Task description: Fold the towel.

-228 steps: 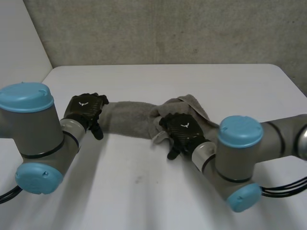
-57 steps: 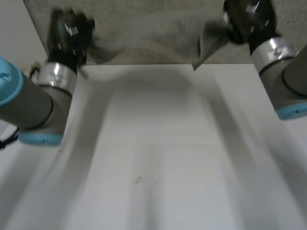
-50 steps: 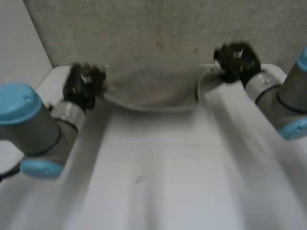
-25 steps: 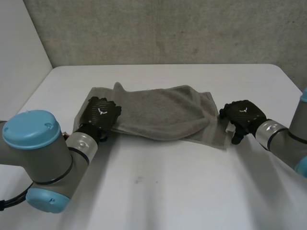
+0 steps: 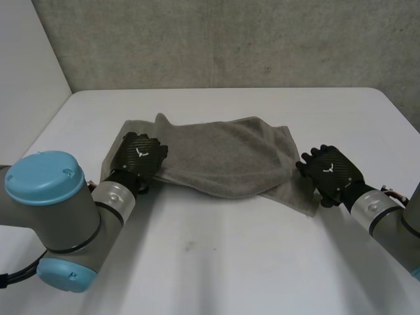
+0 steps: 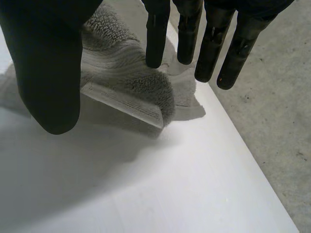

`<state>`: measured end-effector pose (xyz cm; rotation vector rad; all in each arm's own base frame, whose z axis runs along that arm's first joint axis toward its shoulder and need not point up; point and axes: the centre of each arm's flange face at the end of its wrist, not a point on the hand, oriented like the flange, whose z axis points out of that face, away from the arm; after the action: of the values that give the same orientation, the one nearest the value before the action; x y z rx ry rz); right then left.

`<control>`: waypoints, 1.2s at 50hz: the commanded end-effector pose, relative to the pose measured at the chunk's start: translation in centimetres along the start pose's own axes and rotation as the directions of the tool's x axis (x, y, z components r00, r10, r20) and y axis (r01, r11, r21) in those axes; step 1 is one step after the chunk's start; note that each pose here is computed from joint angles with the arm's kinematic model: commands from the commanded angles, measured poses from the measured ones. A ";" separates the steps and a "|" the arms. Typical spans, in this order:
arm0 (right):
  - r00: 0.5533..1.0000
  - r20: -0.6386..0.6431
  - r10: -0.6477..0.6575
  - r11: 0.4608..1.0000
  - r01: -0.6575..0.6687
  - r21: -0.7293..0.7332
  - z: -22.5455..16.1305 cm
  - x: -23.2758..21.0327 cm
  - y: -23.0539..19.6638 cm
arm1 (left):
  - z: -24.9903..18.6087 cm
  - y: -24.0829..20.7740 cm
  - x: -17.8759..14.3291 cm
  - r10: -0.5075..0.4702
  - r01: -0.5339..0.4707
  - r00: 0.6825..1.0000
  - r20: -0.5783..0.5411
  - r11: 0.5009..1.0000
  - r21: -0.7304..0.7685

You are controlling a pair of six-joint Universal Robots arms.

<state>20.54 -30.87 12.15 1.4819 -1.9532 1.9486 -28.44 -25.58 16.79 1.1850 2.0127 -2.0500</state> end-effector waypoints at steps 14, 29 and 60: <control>0.993 0.114 0.018 1.000 -0.018 -0.005 -1.2 -1.0 0.5 | -0.1 -0.3 0.0 -0.049 0.049 0.999 -0.001 0.999 0.007; 0.988 0.113 0.105 0.994 -0.103 -0.024 -0.9 -0.9 0.7 | -0.1 -0.2 0.1 -0.048 0.048 0.999 -0.004 0.999 0.005; 0.960 0.165 0.225 0.972 -0.211 -0.101 -0.5 -1.1 0.7 | -0.1 -0.1 0.2 -0.046 0.046 0.999 -0.008 0.999 0.002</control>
<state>20.47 -29.75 11.24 1.5287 -2.3306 1.8449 -28.56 -25.42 16.78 1.1583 2.0615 -2.0713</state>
